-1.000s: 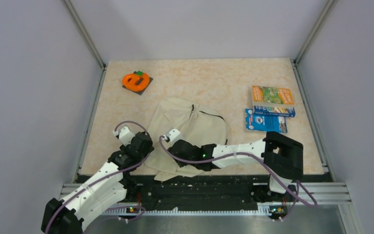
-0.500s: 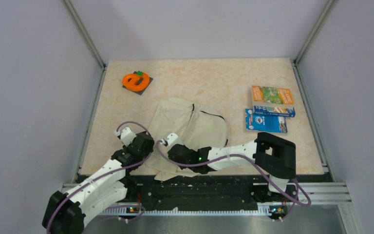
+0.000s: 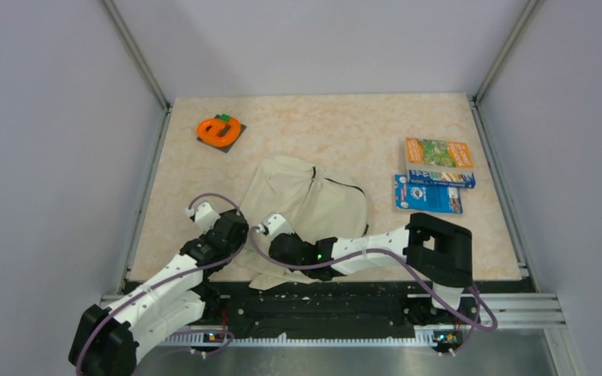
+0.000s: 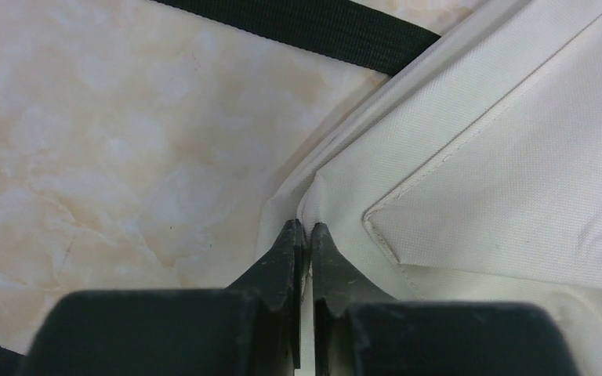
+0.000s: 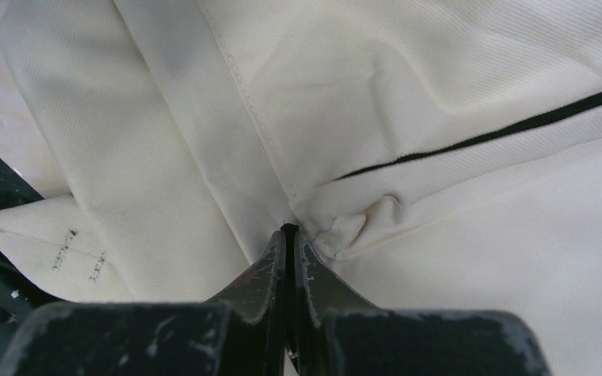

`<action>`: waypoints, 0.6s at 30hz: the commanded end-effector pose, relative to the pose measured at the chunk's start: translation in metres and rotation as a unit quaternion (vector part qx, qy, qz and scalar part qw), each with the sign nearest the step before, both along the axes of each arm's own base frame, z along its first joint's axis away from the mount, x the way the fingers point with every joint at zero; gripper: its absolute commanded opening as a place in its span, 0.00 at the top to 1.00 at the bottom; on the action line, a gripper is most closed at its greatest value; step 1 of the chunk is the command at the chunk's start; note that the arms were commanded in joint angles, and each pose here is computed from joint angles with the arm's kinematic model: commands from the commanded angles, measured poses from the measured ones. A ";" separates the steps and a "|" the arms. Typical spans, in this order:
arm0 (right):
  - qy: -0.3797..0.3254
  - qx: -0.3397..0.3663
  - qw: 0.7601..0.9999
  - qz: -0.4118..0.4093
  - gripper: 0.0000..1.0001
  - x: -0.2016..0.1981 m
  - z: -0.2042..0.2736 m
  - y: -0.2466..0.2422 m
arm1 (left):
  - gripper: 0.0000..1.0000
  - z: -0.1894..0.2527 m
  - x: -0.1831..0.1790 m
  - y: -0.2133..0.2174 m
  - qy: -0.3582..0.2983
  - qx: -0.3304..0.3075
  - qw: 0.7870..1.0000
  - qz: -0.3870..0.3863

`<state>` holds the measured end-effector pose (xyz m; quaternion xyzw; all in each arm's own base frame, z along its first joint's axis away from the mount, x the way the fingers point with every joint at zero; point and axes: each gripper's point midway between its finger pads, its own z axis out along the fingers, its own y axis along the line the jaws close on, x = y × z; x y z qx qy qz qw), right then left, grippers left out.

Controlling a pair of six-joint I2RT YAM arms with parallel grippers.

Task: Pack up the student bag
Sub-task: Unzip the student bag at the center of the board.

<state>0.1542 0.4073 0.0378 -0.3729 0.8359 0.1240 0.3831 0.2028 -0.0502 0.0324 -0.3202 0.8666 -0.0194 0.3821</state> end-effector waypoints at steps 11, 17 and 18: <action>-0.042 0.038 0.997 -0.057 1.00 -0.007 0.053 -0.061 | 1.00 0.054 0.089 0.022 -0.077 0.004 0.997 0.030; -0.043 0.005 0.995 -0.093 1.00 -0.006 0.038 -0.093 | 1.00 0.067 0.131 0.026 -0.082 0.019 0.996 0.029; -0.043 -0.001 0.994 -0.098 1.00 -0.006 0.035 -0.097 | 1.00 0.069 0.140 0.027 -0.082 0.021 0.996 0.030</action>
